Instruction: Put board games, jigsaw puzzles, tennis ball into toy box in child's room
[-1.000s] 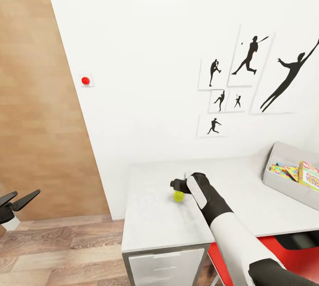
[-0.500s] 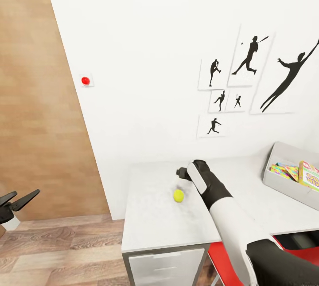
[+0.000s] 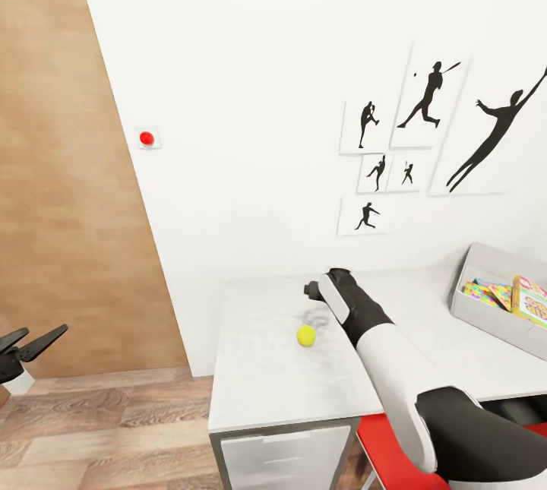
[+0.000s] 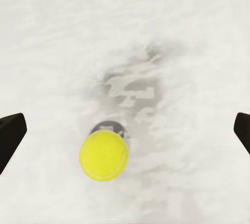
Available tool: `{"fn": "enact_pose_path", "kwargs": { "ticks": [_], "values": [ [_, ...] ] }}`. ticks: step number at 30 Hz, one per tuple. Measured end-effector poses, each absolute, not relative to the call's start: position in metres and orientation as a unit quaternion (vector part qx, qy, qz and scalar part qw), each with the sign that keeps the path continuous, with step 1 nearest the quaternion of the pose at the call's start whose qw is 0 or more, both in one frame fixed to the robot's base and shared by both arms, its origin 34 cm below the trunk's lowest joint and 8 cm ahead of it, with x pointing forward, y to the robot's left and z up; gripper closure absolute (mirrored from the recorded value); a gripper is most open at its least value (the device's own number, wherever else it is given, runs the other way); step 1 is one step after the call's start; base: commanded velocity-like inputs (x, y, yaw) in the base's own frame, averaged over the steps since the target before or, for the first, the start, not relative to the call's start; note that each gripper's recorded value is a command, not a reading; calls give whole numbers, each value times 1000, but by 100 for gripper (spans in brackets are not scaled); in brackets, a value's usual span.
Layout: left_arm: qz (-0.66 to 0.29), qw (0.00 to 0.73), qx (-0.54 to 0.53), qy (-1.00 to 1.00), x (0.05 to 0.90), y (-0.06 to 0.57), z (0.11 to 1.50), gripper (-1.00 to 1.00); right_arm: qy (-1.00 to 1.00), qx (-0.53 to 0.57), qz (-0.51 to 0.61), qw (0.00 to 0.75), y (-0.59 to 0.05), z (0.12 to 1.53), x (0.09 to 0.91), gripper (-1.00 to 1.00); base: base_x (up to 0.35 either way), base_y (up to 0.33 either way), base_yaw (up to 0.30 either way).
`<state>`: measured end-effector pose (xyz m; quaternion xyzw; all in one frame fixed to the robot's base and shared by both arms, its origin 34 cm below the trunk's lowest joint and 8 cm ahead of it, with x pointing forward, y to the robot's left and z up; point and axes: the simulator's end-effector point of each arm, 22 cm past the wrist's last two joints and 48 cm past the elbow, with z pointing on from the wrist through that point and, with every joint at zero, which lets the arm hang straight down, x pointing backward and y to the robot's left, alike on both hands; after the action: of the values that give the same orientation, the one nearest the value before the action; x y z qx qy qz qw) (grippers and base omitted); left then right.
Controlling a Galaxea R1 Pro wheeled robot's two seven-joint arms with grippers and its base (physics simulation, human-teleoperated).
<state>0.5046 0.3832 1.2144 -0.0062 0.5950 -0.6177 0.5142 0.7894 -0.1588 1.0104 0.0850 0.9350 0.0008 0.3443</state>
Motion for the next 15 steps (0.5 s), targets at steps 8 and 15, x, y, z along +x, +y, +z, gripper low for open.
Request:
{"fn": "enact_pose_path", "kwargs": {
  "ticks": [8, 15],
  "values": [
    [-619, 512, -9, 596, 506, 384, 1212, -100, 937, 82, 15, 340, -151, 1006, 790, -100, 0, 0, 49],
    [-618, 510, -12, 598, 508, 385, 1209, -100, 939, 81, 17, 335, -149, 999, 790, -100, 0, 0, 19]
  ]
}}
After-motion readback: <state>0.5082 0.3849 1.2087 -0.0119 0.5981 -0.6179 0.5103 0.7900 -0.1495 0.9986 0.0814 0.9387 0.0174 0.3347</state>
